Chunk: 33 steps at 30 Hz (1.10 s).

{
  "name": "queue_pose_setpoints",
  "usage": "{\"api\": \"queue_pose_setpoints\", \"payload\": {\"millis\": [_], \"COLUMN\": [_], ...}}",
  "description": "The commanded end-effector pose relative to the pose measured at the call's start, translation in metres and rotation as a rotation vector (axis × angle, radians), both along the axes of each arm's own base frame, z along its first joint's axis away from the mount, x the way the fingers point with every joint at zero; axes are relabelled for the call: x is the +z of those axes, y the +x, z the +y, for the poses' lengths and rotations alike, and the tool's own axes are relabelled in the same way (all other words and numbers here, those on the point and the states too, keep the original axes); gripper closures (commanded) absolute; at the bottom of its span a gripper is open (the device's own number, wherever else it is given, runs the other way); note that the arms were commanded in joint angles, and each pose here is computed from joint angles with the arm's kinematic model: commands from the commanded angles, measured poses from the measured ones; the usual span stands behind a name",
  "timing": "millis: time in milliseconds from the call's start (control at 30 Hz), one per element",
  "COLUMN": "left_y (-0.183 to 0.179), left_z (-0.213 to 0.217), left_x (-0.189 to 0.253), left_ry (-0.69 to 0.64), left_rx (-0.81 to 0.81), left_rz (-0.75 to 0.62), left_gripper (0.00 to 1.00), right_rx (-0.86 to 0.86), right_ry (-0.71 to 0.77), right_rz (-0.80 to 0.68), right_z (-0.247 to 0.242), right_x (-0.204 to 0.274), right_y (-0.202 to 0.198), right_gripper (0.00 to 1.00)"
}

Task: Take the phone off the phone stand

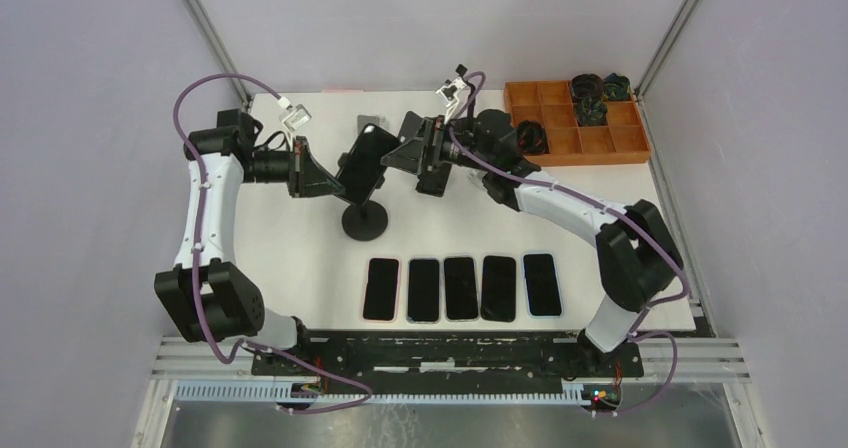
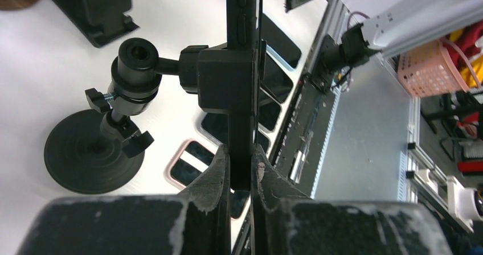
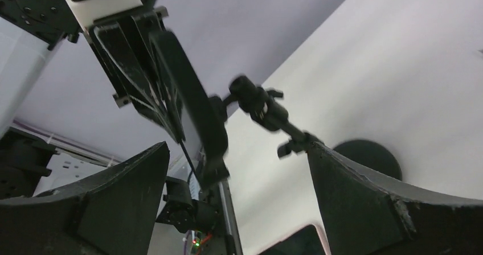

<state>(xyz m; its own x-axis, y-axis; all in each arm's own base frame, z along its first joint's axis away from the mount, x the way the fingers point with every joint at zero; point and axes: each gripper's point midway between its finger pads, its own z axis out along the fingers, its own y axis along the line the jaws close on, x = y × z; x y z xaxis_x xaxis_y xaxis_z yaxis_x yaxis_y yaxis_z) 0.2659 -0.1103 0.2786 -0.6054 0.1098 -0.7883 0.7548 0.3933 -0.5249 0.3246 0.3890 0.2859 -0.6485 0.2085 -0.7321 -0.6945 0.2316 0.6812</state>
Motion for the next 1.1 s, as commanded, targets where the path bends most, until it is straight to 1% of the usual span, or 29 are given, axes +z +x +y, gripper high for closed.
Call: {"api": "queue_pose_setpoints", "payload": {"millis": [0,167,233,267,333,433,467,500,600,667,733,767,833,933,1000,1033,1067], "left_y": [-0.021,-0.026,-0.024,-0.023,-0.02,-0.015,-0.014,-0.013,-0.011,-0.01,-0.008,-0.007,-0.006,-0.004,-0.004,-0.004,-0.004], "left_z": [-0.019,-0.023,-0.024,-0.023,-0.023,-0.023,-0.022,-0.022,-0.023,-0.023,-0.023,-0.023,-0.022,-0.021,-0.021,-0.02,-0.019], "left_x": [0.025,0.029,0.028,0.027,0.025,0.025,0.025,0.025,0.028,0.031,0.033,0.033,0.035,0.039,0.04,0.038,0.036], "left_ry": [-0.11,-0.111,-0.116,-0.117,-0.12,-0.129,-0.132,-0.136,-0.15,-0.159,-0.164,-0.163,-0.161,-0.156,-0.15,-0.144,-0.135], "left_rx": [-0.115,-0.137,-0.139,-0.137,-0.136,-0.134,-0.133,-0.132,-0.133,-0.132,-0.128,-0.127,-0.121,-0.112,-0.11,-0.109,-0.106], "left_rz": [-0.154,-0.19,-0.182,-0.176,-0.159,-0.148,-0.144,-0.142,-0.145,-0.141,-0.138,-0.133,-0.118,-0.113,-0.113,-0.108,-0.101], "left_gripper": [0.98,0.98,0.98,0.98,0.98,0.98,0.98,0.98,0.98,0.98,0.98,0.98,0.98,0.98,0.96,0.88,0.73], "right_rx": [0.047,0.075,0.096,0.106,0.13,0.161,0.168,0.172,0.169,0.16,0.159,0.158,0.155,0.151,0.139,0.136,0.134], "right_ry": [0.183,0.257,0.286,0.294,0.322,0.36,0.36,0.356,0.347,0.343,0.344,0.344,0.341,0.339,0.348,0.352,0.35], "right_rz": [-0.101,-0.083,-0.093,-0.09,-0.09,-0.087,-0.084,-0.082,-0.083,-0.078,-0.073,-0.069,-0.057,-0.05,-0.069,-0.084,-0.091], "right_z": [0.027,0.037,0.04,0.042,0.043,0.044,0.044,0.045,0.045,0.044,0.044,0.044,0.045,0.046,0.046,0.046,0.047], "right_x": [0.058,0.059,0.062,0.062,0.064,0.068,0.067,0.066,0.062,0.058,0.055,0.053,0.048,0.044,0.051,0.057,0.061], "right_y": [-0.001,-0.003,-0.009,-0.012,-0.017,-0.025,-0.026,-0.028,-0.031,-0.031,-0.032,-0.033,-0.034,-0.035,-0.032,-0.031,-0.029], "right_gripper": [0.02,0.02,0.09,0.13,0.25,0.5,0.53,0.5,0.35,0.31,0.32,0.35,0.45,0.54,0.7,0.78,0.86]}}
